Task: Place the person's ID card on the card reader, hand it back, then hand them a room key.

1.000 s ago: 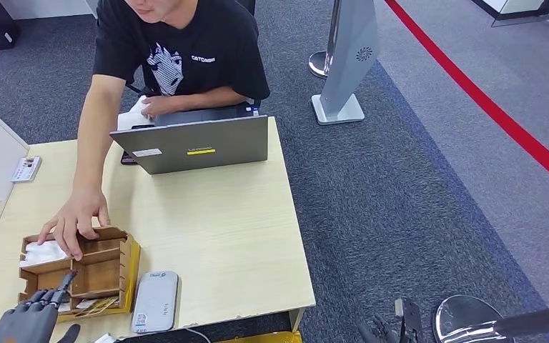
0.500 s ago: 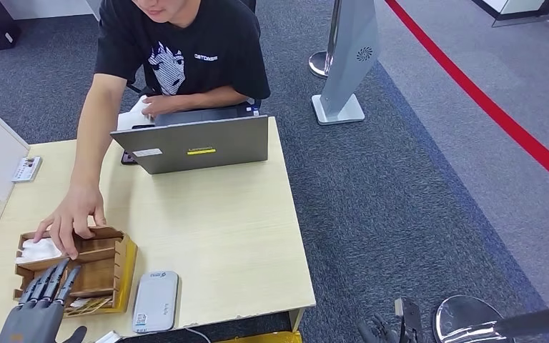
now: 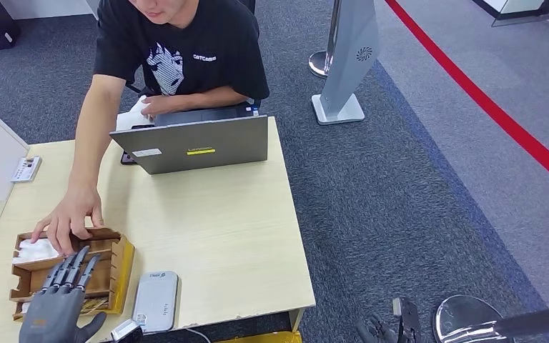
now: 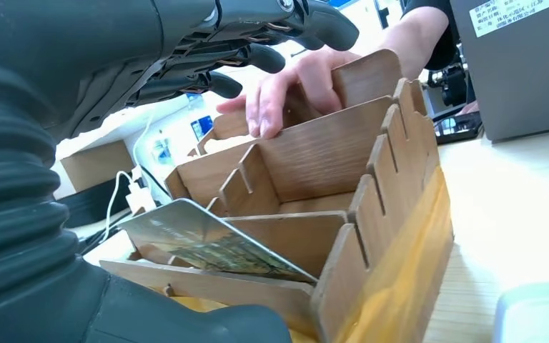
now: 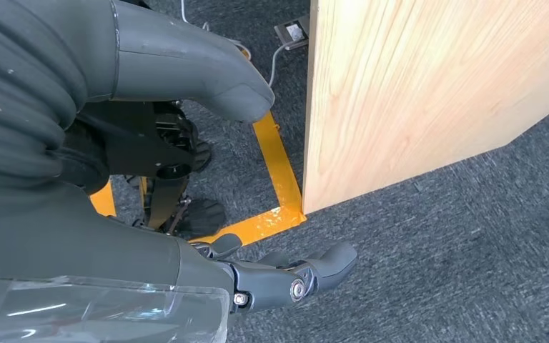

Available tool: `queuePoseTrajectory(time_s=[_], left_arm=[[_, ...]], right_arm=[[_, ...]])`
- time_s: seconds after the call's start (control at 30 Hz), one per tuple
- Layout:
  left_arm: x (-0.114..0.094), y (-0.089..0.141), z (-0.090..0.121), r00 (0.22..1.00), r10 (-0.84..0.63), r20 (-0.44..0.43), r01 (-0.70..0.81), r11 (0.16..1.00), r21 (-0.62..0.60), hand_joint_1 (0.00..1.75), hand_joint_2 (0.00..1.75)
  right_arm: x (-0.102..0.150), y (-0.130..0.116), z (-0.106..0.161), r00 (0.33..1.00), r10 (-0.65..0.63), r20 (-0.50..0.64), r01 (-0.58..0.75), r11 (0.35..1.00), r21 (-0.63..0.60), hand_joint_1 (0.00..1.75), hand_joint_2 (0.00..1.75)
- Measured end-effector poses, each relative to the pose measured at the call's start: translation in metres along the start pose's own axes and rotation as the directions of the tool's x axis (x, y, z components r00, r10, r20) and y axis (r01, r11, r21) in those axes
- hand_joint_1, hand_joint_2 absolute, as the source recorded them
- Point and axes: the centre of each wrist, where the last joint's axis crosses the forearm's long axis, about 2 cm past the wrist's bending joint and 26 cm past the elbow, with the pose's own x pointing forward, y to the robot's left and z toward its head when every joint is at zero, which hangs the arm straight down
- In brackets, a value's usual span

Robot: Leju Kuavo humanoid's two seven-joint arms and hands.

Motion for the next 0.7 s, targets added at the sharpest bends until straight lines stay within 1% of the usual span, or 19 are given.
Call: queuePoseTrajectory(time_s=[0.27,0.6,0.63,0.7], left_arm=[[0.002,-0.002,0.0,1.0,0.004,0.001,-0.004,1.0,-0.005,0.0,1.75],[-0.006,-0.005,0.011,1.0,-0.019,-0.021,0.018,0.999,-0.031,0.0,1.75],[-0.007,-0.005,0.011,1.0,-0.02,-0.024,0.019,0.999,-0.033,0.05,1.75],[-0.008,-0.005,0.013,0.999,-0.022,-0.031,0.021,0.999,-0.035,0.9,1.75]], right_arm=[[-0.001,0.003,0.0,1.0,-0.006,-0.002,0.006,1.0,0.001,0.0,1.75],[0.0,0.003,0.001,1.0,-0.012,0.005,0.012,1.0,-0.009,0.0,1.75],[0.0,0.003,0.001,1.0,-0.014,0.005,0.014,1.0,-0.01,0.0,1.75],[0.0,0.003,0.001,1.0,-0.018,0.005,0.018,1.0,-0.013,0.0,1.75]])
